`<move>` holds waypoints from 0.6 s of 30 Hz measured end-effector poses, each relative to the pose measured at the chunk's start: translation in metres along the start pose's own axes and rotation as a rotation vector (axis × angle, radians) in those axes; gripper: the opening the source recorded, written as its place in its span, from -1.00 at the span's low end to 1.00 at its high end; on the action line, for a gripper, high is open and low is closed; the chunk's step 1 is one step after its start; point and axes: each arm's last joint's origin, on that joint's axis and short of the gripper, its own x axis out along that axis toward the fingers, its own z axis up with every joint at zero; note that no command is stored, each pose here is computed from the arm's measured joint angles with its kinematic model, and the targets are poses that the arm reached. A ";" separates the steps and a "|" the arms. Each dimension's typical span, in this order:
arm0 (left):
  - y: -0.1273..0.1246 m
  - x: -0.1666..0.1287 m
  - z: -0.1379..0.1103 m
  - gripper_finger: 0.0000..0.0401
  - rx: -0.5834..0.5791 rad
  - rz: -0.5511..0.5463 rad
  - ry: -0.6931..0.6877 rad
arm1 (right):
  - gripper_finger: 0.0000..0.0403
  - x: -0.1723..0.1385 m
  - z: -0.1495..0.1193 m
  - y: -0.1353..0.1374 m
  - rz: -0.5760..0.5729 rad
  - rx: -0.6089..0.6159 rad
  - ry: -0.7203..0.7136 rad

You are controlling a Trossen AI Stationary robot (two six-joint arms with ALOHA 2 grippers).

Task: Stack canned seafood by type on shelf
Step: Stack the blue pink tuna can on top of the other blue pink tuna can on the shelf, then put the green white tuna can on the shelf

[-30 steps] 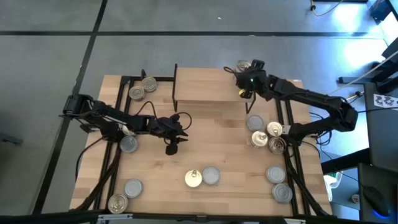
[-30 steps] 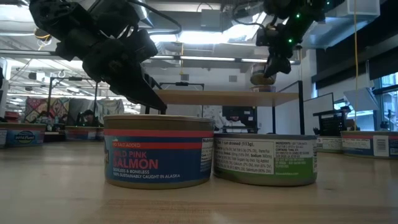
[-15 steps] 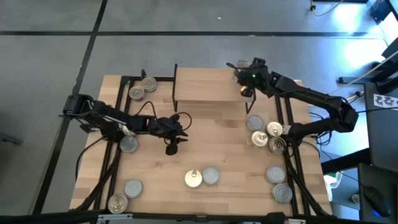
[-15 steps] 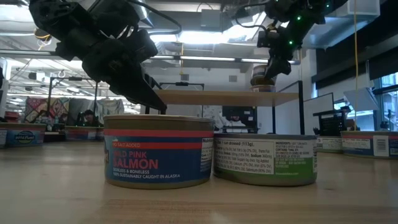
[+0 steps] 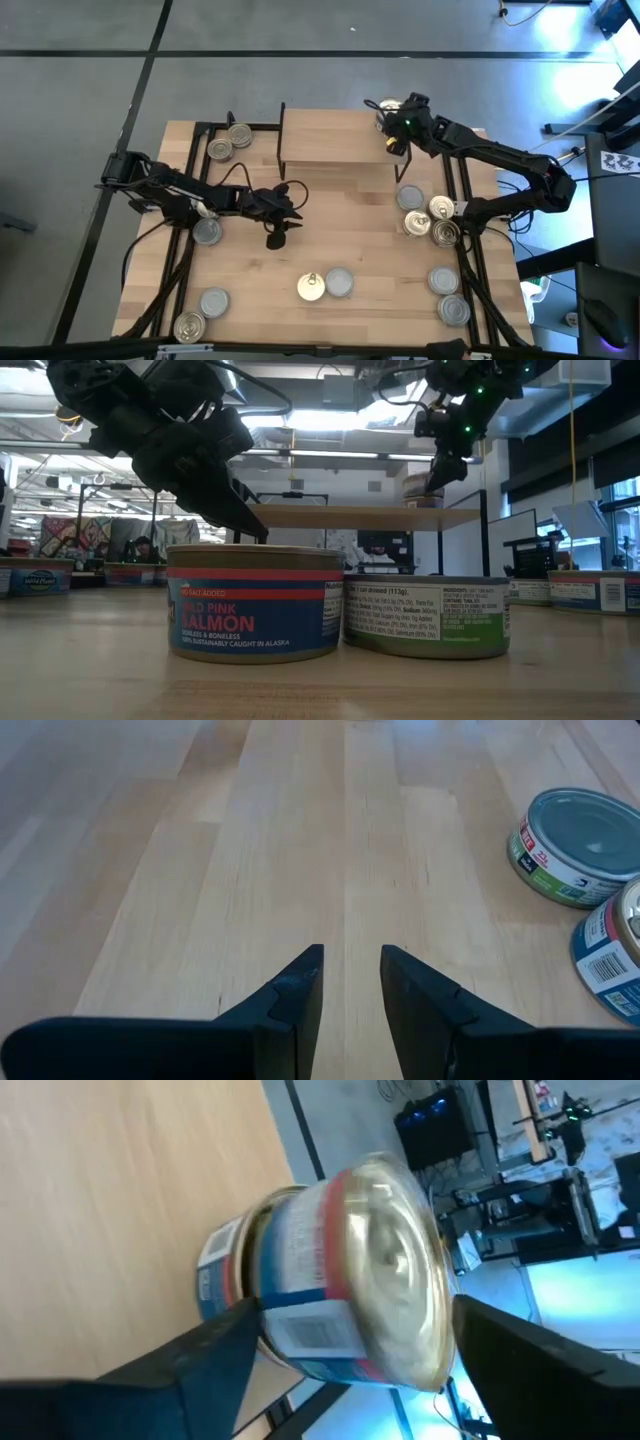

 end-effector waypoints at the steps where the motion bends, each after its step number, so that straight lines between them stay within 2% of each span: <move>1: 0.000 0.000 0.000 -0.50 -0.001 0.000 0.000 | 0.67 0.000 0.000 0.000 0.001 0.000 -0.002; 7: 0.000 0.000 0.000 -0.50 -0.002 0.000 0.000 | 0.72 -0.005 0.005 0.007 0.039 -0.021 -0.041; 12: 0.000 0.000 0.000 -0.50 -0.001 0.000 0.000 | 0.62 -0.036 0.016 0.019 0.060 -0.013 -0.146; 15: 0.000 0.000 0.000 -0.50 0.007 0.000 0.000 | 0.56 -0.062 0.024 0.033 0.159 0.047 -0.262; 18: 0.000 0.000 0.000 -0.50 0.028 0.000 0.000 | 0.51 -0.086 0.031 0.052 0.318 0.101 -0.358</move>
